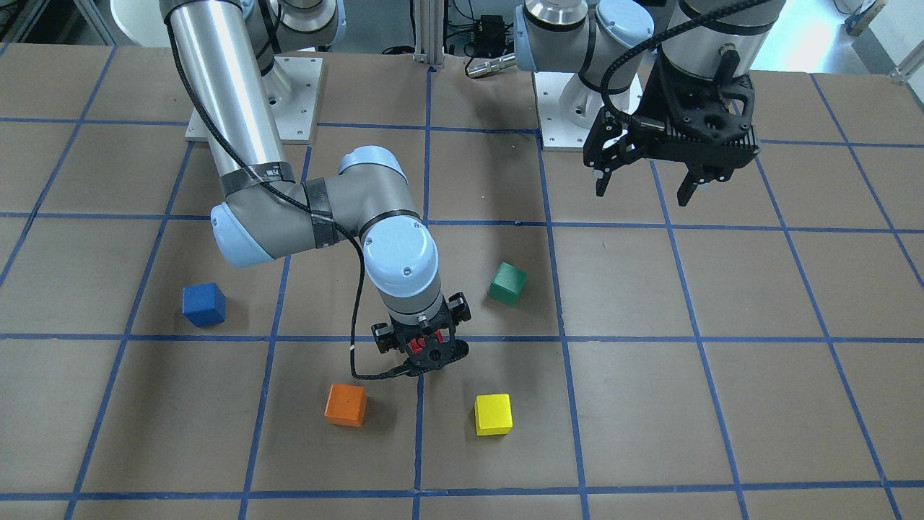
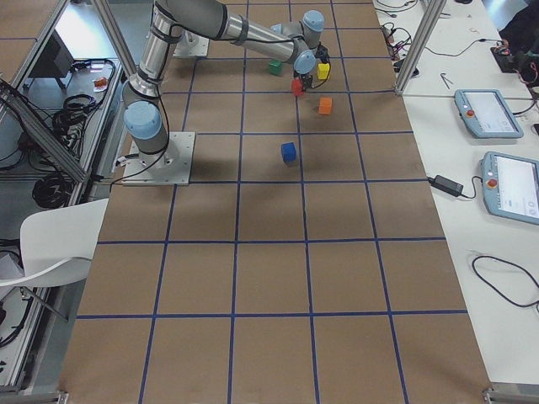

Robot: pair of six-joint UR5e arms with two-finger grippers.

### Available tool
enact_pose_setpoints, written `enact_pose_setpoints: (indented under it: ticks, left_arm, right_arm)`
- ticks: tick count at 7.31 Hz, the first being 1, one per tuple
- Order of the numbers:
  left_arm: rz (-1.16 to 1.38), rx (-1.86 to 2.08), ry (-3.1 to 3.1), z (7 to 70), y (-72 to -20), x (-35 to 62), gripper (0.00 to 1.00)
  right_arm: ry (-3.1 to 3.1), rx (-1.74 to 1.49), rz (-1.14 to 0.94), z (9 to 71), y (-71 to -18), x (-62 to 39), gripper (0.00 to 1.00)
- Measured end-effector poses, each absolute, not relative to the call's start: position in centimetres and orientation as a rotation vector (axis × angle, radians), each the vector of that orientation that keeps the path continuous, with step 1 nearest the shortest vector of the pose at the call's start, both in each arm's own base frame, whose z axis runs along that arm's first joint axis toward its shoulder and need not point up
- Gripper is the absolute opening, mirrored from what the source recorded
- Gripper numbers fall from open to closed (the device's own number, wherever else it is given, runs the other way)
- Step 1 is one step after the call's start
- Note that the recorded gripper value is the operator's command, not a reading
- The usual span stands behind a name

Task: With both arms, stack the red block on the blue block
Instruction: 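Grasp the red cube with the right gripper and lift it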

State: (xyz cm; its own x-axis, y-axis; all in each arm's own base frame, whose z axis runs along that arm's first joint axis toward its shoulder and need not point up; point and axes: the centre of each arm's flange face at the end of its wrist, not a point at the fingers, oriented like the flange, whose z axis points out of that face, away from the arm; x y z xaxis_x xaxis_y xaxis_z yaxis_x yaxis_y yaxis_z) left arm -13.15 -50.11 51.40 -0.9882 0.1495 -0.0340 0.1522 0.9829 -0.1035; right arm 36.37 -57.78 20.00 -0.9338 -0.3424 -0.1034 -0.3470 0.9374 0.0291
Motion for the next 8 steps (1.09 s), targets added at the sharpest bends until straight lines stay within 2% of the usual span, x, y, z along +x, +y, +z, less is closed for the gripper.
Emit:
enact_pose_setpoints:
  ticks: [4,6,8]
  left_arm:
    - [-0.163,0.235,3.108,51.1,-50.4,-13.2,1.0]
    - [-0.152,0.232,3.11,50.7,-50.7,-13.2,1.0]
    - [-0.147,0.231,3.113,50.4,-51.1,-13.2,1.0]
  right_arm:
    - [3.015,-0.499,0.058,21.1,-58.2,35.9,0.0]
    - [3.028,-0.433,0.019,26.1,-58.8,32.8,0.0]
    - [3.047,-0.229,-0.015,32.9,-60.2,23.7,0.0]
